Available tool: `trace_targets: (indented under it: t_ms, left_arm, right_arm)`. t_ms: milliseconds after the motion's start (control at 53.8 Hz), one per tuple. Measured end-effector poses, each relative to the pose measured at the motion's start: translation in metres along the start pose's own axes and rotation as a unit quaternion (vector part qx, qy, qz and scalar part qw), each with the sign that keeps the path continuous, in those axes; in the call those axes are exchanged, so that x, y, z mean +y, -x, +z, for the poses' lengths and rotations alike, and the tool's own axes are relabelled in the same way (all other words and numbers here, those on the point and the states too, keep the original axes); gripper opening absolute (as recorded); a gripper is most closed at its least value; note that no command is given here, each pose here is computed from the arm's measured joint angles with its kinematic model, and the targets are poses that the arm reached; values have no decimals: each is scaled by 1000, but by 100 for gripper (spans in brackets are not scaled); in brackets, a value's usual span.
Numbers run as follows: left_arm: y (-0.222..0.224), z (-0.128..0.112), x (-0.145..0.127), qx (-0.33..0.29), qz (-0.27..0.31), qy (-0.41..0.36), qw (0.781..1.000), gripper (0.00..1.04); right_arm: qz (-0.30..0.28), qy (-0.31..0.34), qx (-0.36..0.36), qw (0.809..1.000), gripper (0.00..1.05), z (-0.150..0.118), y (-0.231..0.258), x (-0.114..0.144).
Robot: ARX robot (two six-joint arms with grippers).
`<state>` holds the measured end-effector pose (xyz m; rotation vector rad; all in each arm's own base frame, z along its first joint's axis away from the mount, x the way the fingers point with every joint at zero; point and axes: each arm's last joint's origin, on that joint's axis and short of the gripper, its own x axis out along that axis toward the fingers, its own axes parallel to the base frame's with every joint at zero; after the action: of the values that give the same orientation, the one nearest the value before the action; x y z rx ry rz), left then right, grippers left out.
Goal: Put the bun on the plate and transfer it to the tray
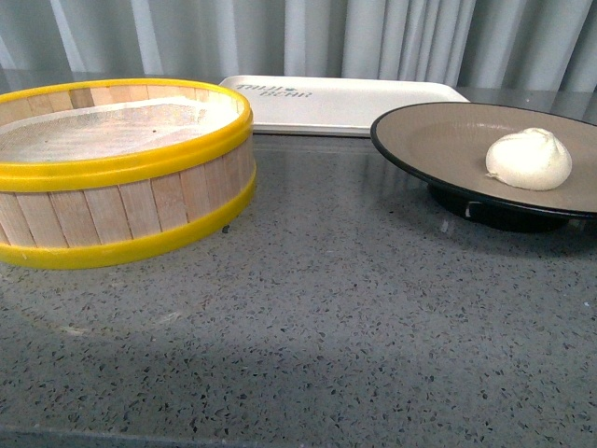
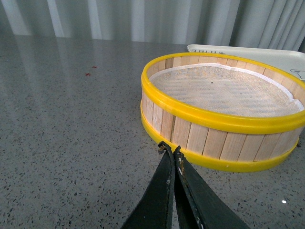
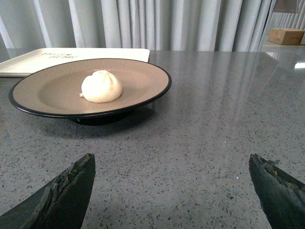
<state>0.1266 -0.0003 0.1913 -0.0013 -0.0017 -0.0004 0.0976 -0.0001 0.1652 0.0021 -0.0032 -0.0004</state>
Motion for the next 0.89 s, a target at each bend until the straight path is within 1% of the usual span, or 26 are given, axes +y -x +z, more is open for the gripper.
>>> trace_targets:
  t_ms: [464, 576, 799, 854, 892]
  left_arm:
    - [13, -18, 0, -2, 0, 1, 1000, 4]
    - [16, -16, 0, -14, 0, 1, 1000, 4]
    - [19, -16, 0, -14, -1, 0, 1000, 4]
    - [26, -20, 0, 3, -1, 0, 1000, 4]
    - [28, -21, 0, 1, -1, 1, 1000, 4]
  right_arm:
    - [0, 0, 0, 1000, 96, 0, 0, 0]
    - [0, 0, 0, 1000, 96, 0, 0, 0]
    - [0, 0, 0, 1000, 96, 0, 0, 0]
    - [0, 0, 0, 1000, 96, 0, 0, 0]
    - [0, 0, 0, 1000, 96, 0, 0, 0]
